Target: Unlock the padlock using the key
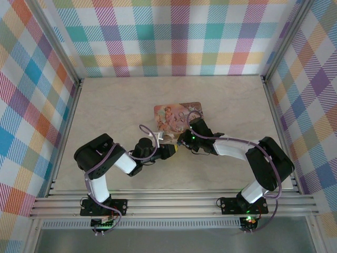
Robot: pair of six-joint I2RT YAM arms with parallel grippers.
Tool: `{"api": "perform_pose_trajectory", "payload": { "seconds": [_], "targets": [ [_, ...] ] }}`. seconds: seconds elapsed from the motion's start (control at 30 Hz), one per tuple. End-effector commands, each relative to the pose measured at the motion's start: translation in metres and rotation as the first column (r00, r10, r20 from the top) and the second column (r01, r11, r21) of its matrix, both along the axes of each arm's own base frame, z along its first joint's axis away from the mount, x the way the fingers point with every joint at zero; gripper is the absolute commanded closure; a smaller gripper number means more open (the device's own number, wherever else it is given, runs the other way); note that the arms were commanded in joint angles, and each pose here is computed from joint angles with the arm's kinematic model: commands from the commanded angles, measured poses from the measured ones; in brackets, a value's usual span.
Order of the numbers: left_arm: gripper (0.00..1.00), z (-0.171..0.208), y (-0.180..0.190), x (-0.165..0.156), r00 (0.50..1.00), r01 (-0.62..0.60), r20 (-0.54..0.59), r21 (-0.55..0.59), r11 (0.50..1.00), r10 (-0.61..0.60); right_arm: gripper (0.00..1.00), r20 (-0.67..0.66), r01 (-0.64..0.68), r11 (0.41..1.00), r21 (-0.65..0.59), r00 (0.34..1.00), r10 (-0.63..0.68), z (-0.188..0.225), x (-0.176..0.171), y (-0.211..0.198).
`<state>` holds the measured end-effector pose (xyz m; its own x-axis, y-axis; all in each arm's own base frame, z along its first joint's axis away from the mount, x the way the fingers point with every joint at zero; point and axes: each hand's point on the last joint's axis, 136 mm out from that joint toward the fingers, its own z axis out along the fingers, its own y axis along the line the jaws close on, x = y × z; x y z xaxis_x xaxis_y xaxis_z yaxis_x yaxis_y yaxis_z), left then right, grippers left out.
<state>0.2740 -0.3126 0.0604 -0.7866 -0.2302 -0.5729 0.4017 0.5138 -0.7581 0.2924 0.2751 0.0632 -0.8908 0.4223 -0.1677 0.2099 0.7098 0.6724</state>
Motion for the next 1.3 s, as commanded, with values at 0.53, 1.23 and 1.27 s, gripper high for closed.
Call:
{"api": "perform_pose_trajectory", "payload": {
  "seconds": [0.53, 1.23, 1.27],
  "targets": [
    [0.97, 0.003, -0.016, -0.002, 0.999, 0.037, 0.013, -0.060, 0.998, -0.036, 1.00, -0.111, -0.005, 1.000, -0.006, 0.994, 0.004, -0.013, -0.021, -0.003],
    [1.00, 0.025, -0.020, 0.008, 0.919, -0.165, 0.385, 0.187, 0.968, 0.082, 1.00, -0.190, -0.065, 0.998, -0.012, 0.980, 0.062, -0.025, -0.038, 0.000],
    [1.00, 0.025, -0.023, 0.008, 0.923, -0.156, 0.376, 0.178, 0.972, 0.079, 1.00, -0.194, -0.066, 0.998, -0.012, 0.979, 0.063, -0.026, -0.040, -0.001]
  ]
}}
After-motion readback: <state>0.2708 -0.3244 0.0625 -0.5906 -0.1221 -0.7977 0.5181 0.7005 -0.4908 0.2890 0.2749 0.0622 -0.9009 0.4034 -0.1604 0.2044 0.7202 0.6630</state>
